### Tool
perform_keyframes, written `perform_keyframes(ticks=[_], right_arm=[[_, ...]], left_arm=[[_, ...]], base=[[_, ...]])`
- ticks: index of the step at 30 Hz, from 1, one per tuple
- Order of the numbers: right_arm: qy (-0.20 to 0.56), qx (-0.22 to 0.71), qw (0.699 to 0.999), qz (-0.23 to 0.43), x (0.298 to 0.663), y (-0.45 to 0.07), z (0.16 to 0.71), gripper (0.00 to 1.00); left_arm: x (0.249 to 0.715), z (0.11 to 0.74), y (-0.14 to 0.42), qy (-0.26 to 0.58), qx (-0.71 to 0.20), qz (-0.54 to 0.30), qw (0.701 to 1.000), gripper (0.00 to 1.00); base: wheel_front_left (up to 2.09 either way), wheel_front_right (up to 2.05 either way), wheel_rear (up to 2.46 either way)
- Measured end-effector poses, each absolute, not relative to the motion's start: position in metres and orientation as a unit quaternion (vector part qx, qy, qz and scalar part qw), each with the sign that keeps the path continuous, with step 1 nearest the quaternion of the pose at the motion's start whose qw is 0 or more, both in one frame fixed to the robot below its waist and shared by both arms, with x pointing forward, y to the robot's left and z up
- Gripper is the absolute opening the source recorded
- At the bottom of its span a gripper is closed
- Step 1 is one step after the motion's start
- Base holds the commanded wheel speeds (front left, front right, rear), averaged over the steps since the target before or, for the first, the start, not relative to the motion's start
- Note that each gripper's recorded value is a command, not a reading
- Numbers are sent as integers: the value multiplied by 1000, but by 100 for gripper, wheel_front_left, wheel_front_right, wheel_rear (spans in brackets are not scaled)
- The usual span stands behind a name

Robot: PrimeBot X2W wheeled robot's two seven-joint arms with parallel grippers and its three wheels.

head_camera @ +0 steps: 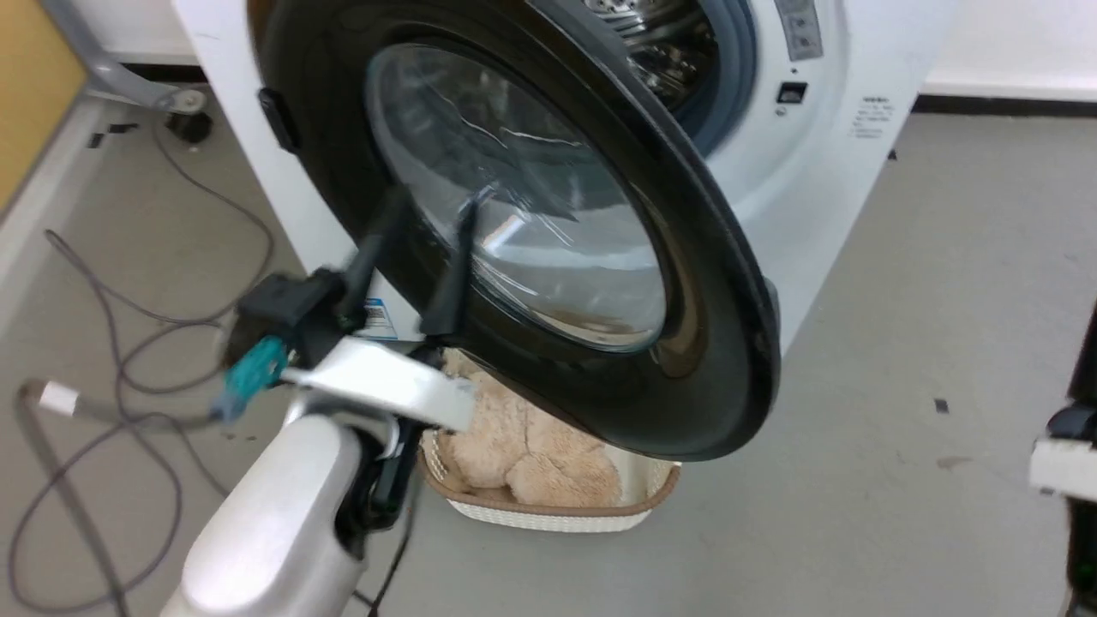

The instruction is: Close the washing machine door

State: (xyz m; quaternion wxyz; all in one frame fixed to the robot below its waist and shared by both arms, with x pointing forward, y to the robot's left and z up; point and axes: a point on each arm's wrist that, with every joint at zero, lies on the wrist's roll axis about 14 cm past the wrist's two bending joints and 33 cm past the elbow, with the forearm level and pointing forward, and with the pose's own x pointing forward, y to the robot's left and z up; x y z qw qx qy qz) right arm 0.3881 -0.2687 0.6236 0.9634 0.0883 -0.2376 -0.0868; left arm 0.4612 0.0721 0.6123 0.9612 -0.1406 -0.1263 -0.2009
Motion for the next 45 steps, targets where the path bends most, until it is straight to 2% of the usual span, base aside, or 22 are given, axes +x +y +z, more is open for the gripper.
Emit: perform_keyframes(ticks=[5,12,13,14,15,16,24,26,30,35,37,45], right_arm=[[-309,109,943,-53,388,-253,671,100],[-372,142,917,29,386,-206,717,100],[-378,143,914,46,386,-196,722,77],[-383,145,910,64,385,-184,727,47],[-387,148,906,82,384,-173,731,33],[-390,147,904,99,383,-162,734,0],[-363,111,888,260,372,-79,729,0],[-320,84,888,320,370,-50,703,0],[-258,32,893,367,370,-31,661,0],[-181,-20,907,379,378,-32,606,0],[-139,-33,920,366,384,-45,578,0],[-56,-33,949,308,409,-84,524,0]], left_arm=[[449,623,121,-181,-36,-92,979,100],[427,614,173,-190,24,15,981,100],[424,610,178,-186,24,25,982,100],[421,607,183,-182,24,34,982,100],[418,605,188,-180,23,41,983,100],[415,604,192,-180,24,49,982,100],[399,578,214,-144,28,80,986,100],[396,573,216,-139,24,84,987,100],[396,571,217,-136,23,84,987,100],[397,568,214,-133,22,80,988,100],[400,564,214,-128,22,79,988,100],[416,548,201,-110,21,60,992,100]], base=[[0,0,0],[0,0,0],[0,0,0],[0,0,0],[0,0,0],[0,0,0],[0,0,0],[0,0,0],[0,0,0],[0,0,0],[0,0,0],[0,0,0]])
